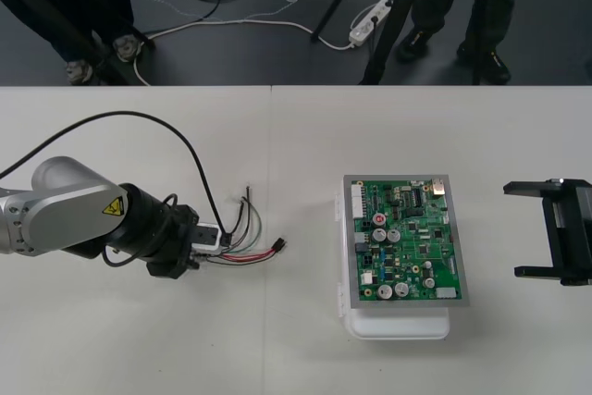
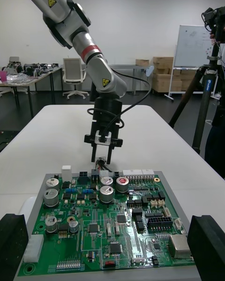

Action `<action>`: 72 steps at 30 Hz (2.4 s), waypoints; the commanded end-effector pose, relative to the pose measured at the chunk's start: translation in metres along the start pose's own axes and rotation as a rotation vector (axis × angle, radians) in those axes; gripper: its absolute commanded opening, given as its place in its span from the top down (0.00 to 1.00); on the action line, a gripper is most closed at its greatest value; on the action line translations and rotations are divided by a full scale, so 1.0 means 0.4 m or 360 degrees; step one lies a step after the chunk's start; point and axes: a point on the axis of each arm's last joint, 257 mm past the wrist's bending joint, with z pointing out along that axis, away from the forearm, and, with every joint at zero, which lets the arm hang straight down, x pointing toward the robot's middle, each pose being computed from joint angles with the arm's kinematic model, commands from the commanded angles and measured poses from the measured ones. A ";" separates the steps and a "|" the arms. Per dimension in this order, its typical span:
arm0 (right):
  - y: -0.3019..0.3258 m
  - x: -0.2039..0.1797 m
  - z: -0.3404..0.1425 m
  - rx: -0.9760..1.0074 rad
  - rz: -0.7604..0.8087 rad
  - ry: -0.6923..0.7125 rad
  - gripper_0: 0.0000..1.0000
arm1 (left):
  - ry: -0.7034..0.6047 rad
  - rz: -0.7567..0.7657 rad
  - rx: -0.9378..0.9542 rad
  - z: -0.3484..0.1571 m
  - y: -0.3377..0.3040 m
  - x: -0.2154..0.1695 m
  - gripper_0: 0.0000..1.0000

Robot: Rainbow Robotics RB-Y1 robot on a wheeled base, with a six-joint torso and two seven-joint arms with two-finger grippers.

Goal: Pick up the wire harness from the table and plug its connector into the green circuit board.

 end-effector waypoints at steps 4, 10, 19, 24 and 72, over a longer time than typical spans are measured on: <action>-0.013 -0.029 0.023 -0.0027 -0.0069 -0.0062 0.00 | -0.0049 -0.0036 -0.0078 -0.004 0.060 -0.060 1.00; -0.012 -0.029 0.025 -0.0027 -0.0068 -0.0067 0.00 | -0.0059 -0.0060 -0.0072 -0.007 0.060 -0.064 1.00; -0.012 -0.029 0.025 -0.0027 -0.0061 -0.0067 0.00 | -0.0087 -0.0121 -0.0029 -0.027 0.063 -0.079 1.00; -0.012 -0.029 0.025 -0.0027 -0.0061 -0.0067 0.00 | -0.0082 -0.0121 -0.0044 -0.037 0.074 -0.070 1.00; -0.012 -0.029 0.025 -0.0027 -0.0051 -0.0067 0.00 | -0.0666 -0.0154 0.0323 -0.415 0.030 -0.266 1.00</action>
